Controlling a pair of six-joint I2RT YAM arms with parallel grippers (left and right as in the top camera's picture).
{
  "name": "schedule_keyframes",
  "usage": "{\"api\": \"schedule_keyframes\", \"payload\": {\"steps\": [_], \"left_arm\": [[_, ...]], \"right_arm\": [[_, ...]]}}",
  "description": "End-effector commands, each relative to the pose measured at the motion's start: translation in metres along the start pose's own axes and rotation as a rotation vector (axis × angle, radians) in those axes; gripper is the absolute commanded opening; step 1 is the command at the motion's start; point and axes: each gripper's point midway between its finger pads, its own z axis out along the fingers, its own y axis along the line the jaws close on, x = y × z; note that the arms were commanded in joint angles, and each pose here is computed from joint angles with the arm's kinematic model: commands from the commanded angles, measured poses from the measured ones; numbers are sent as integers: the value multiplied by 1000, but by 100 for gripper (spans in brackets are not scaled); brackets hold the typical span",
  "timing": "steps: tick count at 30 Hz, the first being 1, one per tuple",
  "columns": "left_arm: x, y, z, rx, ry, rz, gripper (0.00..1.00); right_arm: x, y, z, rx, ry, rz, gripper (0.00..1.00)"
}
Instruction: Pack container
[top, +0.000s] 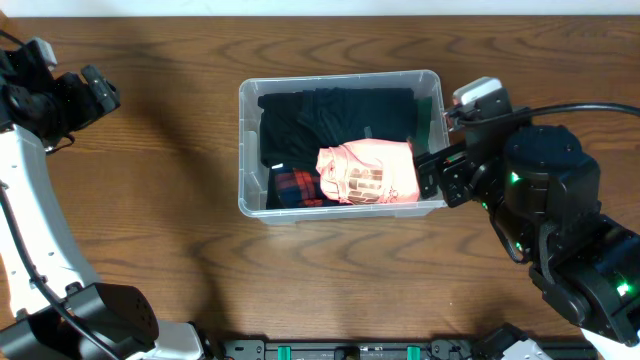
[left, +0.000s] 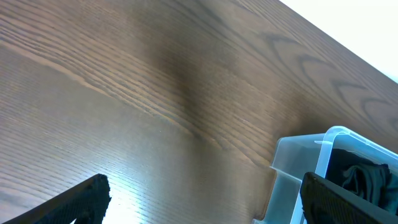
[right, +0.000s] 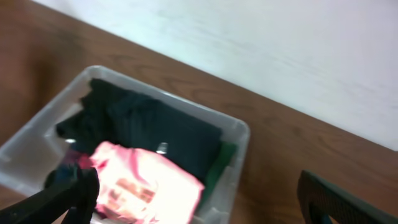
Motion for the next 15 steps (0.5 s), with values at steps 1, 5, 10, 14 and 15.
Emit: {"api": "schedule_keyframes", "payload": {"steps": [1,5,10,14,15], "left_arm": [[0,2,0,-4,1,-9,98],[0,2,0,-4,1,-9,98],[0,2,0,-4,1,-9,98],[0,2,0,-4,1,-9,98],[0,2,0,-4,1,-9,98]], "right_arm": [[-1,-26,-4,137,-8,-2,99],[-1,-48,-10,198,-18,45,99],[8,-78,-23,210,-43,144,99],[29,-102,-31,236,-71,216,99],[37,-106,-32,251,-71,229,99]]}}
